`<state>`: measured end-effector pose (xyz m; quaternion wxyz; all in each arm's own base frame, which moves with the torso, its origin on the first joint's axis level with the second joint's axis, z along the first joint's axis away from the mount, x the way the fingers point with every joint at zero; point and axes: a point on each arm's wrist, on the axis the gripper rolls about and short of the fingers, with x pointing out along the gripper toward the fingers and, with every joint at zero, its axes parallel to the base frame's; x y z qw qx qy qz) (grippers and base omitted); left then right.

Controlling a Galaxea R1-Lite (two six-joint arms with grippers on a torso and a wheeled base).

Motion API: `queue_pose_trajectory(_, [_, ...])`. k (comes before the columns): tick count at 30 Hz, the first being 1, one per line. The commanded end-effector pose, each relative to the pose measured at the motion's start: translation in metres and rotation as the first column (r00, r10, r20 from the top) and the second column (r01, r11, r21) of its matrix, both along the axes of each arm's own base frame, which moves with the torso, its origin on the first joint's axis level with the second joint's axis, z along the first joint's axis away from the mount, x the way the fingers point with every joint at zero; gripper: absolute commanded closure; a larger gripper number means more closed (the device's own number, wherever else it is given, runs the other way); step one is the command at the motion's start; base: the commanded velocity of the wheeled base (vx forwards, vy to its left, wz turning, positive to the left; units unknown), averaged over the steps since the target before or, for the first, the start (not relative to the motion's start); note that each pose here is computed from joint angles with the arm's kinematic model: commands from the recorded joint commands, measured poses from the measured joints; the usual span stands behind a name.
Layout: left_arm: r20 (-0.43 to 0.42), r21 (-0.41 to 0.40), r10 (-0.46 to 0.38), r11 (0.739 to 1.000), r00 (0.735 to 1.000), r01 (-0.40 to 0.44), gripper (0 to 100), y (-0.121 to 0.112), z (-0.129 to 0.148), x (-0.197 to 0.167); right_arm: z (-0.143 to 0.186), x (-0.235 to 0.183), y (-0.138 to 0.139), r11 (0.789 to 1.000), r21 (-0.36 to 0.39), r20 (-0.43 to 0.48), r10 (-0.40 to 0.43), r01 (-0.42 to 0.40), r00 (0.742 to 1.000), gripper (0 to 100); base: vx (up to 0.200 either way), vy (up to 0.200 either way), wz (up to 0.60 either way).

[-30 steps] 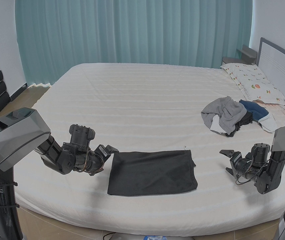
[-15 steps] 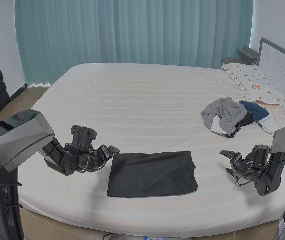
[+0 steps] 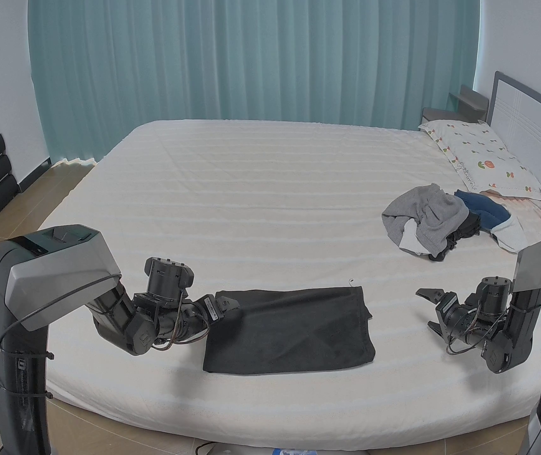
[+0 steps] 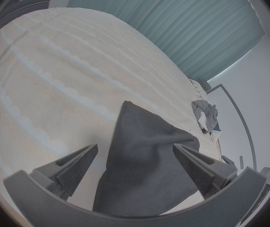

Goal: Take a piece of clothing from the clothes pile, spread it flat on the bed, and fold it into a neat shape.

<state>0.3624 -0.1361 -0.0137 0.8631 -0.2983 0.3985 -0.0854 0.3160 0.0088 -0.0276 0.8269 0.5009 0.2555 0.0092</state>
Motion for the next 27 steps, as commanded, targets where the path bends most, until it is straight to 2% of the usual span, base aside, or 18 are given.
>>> queue_pose_trajectory(1, [-0.009, 0.004, -0.003, 1.0, 1.0, 0.003, 0, -0.0007, -0.0028, -0.0013, -0.0009, 0.0, 0.0001, 1.0, 0.0, -0.002, 0.001, -0.001, 1.0, 0, 0.0, 0.0, 0.0])
queue_pose_trajectory(9, [-0.007, 0.055, -0.042, 0.998, 0.999, 0.043, 0, -0.0009, -0.0097, -0.0039, -0.0009, 0.0, 0.0001, 1.0, 0.0, -0.002, 0.001, -0.001, 1.0, 0, 0.0, 0.0, 0.0])
queue_pose_trajectory(22, [-0.006, 0.054, -0.062, 0.997, 0.998, 0.062, 0, -0.0096, -0.0121, -0.0042, -0.0007, 0.0001, 0.0001, 1.0, -0.001, 0.0, 0.001, -0.001, 1.0, 0, 0.0, 0.0, 0.0])
queue_pose_trajectory(23, [-0.006, 0.053, -0.061, 0.997, 0.998, 0.061, 100, -0.0096, -0.0121, -0.0042, -0.0007, 0.0001, 0.0001, 1.0, -0.001, 0.0, 0.001, -0.001, 1.0, 0, 0.0, 0.0, 0.0])
queue_pose_trajectory(27, [-0.007, 0.052, -0.059, 0.997, 0.998, 0.06, 100, -0.0096, -0.0121, -0.0042, -0.0012, 0.0001, 0.0001, 1.0, -0.001, -0.002, 0.001, -0.001, 1.0, 0, 0.0, 0.0, 0.0])
